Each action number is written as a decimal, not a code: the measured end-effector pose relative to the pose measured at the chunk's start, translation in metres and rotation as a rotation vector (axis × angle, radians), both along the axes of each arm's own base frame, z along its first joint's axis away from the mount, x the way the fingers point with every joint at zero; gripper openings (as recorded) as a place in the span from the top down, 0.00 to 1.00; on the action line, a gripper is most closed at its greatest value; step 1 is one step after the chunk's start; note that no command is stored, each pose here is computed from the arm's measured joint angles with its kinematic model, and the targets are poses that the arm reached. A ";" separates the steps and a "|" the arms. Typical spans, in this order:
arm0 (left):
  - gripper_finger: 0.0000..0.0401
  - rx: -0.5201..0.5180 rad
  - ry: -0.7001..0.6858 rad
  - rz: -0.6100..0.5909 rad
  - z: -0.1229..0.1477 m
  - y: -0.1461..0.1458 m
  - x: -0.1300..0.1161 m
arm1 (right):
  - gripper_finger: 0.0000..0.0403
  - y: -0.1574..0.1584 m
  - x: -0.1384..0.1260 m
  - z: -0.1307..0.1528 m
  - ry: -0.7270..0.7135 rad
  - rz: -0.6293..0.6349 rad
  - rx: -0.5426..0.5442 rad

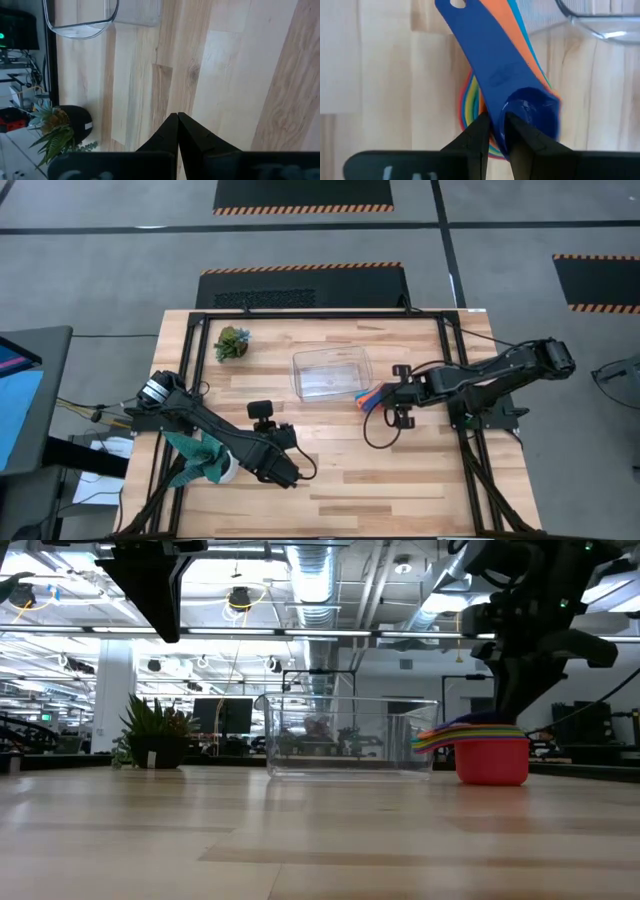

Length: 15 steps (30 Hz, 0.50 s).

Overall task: Nest measuring cups in basket
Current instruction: Stack the dark blue measuring cup on top of the orange measuring cup

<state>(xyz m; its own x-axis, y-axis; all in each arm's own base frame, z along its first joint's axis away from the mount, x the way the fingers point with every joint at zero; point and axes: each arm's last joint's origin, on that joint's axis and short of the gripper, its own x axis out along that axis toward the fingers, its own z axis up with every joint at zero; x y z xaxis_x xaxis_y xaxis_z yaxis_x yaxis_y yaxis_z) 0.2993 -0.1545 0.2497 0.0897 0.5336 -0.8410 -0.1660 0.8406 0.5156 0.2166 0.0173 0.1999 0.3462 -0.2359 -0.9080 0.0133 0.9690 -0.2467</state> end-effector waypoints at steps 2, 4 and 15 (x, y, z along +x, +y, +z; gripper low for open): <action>1.00 -0.003 0.002 0.004 0.000 0.001 0.000 | 0.80 0.001 0.002 0.001 -0.017 0.005 0.017; 1.00 -0.017 0.011 0.011 0.000 0.002 0.001 | 0.80 0.001 0.002 0.001 -0.023 0.003 0.024; 1.00 -0.048 0.038 0.014 -0.001 0.004 0.002 | 0.80 0.002 0.005 0.014 -0.023 -0.036 0.041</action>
<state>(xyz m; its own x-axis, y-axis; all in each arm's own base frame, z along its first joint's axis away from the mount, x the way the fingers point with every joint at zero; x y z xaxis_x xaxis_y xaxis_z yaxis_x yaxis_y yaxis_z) 0.3011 -0.1503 0.2490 0.0501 0.4939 -0.8681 -0.1593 0.8620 0.4812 0.2212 0.0188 0.2144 0.3592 -0.2116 -0.9090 0.0539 0.9770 -0.2061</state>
